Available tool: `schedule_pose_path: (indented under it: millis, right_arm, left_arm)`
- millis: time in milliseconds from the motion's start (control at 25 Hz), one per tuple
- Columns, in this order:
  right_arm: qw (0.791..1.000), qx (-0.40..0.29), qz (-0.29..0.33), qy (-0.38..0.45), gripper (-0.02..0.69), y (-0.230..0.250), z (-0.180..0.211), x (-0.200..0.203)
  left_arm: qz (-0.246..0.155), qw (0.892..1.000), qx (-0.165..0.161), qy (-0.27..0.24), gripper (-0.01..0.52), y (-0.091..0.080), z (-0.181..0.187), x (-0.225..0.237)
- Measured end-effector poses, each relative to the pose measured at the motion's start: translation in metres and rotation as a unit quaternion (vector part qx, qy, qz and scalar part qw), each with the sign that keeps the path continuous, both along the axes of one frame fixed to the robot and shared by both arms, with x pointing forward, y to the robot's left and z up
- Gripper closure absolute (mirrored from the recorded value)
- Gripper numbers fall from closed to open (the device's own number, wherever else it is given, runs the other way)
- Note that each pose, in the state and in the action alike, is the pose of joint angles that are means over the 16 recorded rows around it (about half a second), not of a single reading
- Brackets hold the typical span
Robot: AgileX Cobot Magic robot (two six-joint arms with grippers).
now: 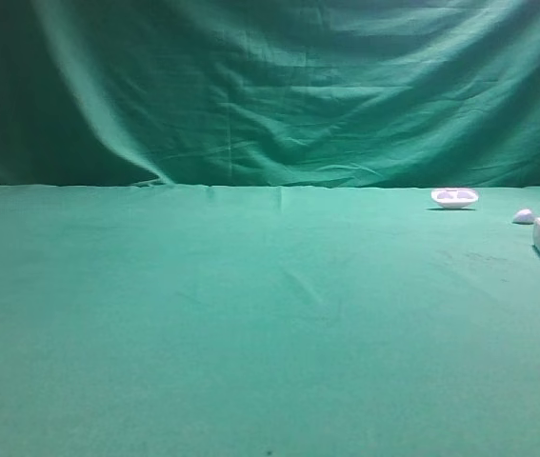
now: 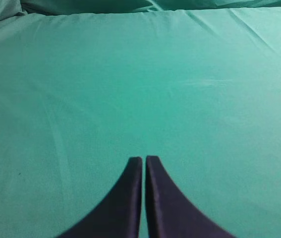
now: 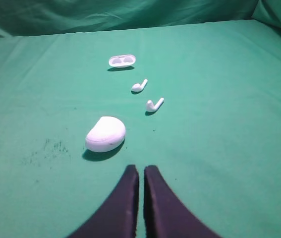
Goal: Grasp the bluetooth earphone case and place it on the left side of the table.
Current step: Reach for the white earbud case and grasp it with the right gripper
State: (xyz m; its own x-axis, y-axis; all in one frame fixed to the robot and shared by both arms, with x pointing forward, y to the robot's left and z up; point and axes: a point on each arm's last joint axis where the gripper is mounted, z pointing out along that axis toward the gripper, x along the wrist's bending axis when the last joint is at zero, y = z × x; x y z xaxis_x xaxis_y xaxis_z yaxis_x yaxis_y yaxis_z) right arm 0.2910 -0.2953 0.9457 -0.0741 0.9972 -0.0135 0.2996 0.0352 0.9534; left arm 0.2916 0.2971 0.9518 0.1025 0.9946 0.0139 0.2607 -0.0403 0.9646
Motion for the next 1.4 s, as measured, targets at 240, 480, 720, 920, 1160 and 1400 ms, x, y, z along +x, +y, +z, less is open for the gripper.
schedule_pose_path:
  millis: [240, 480, 720, 920, 1160, 1400]
  right_arm:
    - [1.000, 0.000, 0.000, 0.000, 0.665, 0.000, 0.000, 0.000]
    - [1.000, 0.000, 0.000, 0.000, 0.665, 0.000, 0.000, 0.000]
    - [1.000, -0.002, 0.000, -0.014, 0.665, 0.000, 0.002, 0.001]
    - [0.997, 0.009, 0.002, -0.075, 0.665, 0.001, 0.013, 0.003]
    - [0.982, 0.029, 0.004, -0.186, 0.665, 0.001, 0.034, 0.004]
    - [0.969, 0.048, 0.004, -0.244, 0.665, 0.001, 0.065, 0.004]
  left_arm:
    - [0.000, 1.000, 0.000, 0.000, 0.514, 0.000, 0.000, 0.000]
    - [0.000, 1.000, 0.000, 0.000, 0.514, 0.000, 0.000, 0.000]
    - [0.000, 1.000, 0.000, 0.000, 0.514, 0.000, 0.000, 0.000]
    - [0.000, 1.000, 0.000, 0.000, 0.514, 0.000, 0.000, 0.000]
    - [0.000, 1.000, 0.000, 0.000, 0.514, 0.000, 0.000, 0.000]
    - [0.000, 1.000, 0.000, 0.000, 0.514, 0.000, 0.000, 0.000]
